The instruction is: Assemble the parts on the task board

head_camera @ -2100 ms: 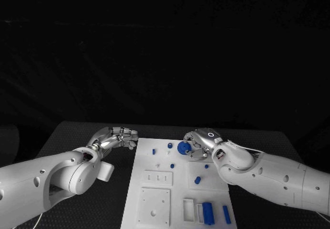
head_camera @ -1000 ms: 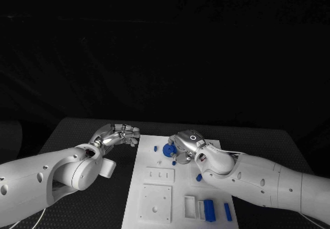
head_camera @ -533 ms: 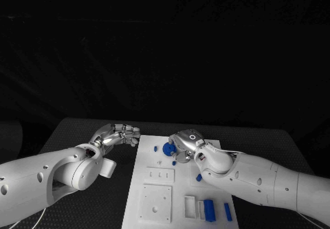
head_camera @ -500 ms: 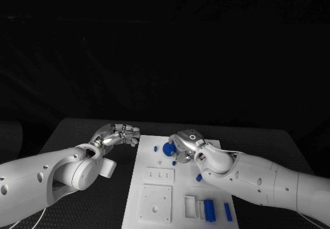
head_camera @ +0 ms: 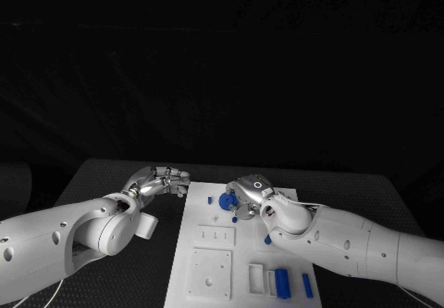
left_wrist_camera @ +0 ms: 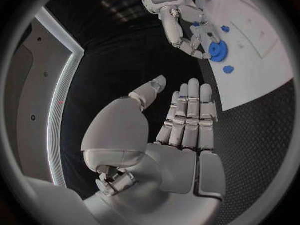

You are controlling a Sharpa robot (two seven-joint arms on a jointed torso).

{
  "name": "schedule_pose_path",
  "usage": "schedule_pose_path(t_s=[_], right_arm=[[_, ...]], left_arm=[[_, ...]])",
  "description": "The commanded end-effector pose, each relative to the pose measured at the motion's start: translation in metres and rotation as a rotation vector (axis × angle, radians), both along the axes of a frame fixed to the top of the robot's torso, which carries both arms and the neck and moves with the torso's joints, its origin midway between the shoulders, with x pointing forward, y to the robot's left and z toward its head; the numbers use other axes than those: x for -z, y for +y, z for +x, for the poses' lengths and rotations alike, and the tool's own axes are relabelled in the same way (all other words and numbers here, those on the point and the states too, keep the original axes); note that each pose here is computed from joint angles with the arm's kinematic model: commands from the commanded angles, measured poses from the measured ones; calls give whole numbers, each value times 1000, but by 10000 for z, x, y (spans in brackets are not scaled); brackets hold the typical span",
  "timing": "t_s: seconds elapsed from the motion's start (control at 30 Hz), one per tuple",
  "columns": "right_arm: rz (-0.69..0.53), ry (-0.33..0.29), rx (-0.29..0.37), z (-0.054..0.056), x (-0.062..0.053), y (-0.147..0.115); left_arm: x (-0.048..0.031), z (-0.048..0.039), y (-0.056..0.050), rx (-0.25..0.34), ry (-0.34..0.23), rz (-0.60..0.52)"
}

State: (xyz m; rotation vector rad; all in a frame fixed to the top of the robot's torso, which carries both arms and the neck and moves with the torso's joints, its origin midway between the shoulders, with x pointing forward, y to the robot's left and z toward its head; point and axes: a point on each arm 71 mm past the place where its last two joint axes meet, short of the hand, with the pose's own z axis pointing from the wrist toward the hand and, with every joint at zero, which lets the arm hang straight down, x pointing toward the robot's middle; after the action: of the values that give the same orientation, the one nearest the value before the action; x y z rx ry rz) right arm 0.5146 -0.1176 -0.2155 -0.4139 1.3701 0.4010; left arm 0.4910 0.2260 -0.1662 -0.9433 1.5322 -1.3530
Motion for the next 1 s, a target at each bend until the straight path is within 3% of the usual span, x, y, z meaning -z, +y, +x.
schedule_pose_path(t_s=[0.03,0.37,1.0], right_arm=[[-31,40,-1,-1,52,7],[-30,75,14,10,75,3],[-29,168,63,26,131,-148]], left_arm=[[-13,-2,-29,20,-8,-2],[-1,30,-67,22,-7,-1],[-3,28,-43,16,-8,0]])
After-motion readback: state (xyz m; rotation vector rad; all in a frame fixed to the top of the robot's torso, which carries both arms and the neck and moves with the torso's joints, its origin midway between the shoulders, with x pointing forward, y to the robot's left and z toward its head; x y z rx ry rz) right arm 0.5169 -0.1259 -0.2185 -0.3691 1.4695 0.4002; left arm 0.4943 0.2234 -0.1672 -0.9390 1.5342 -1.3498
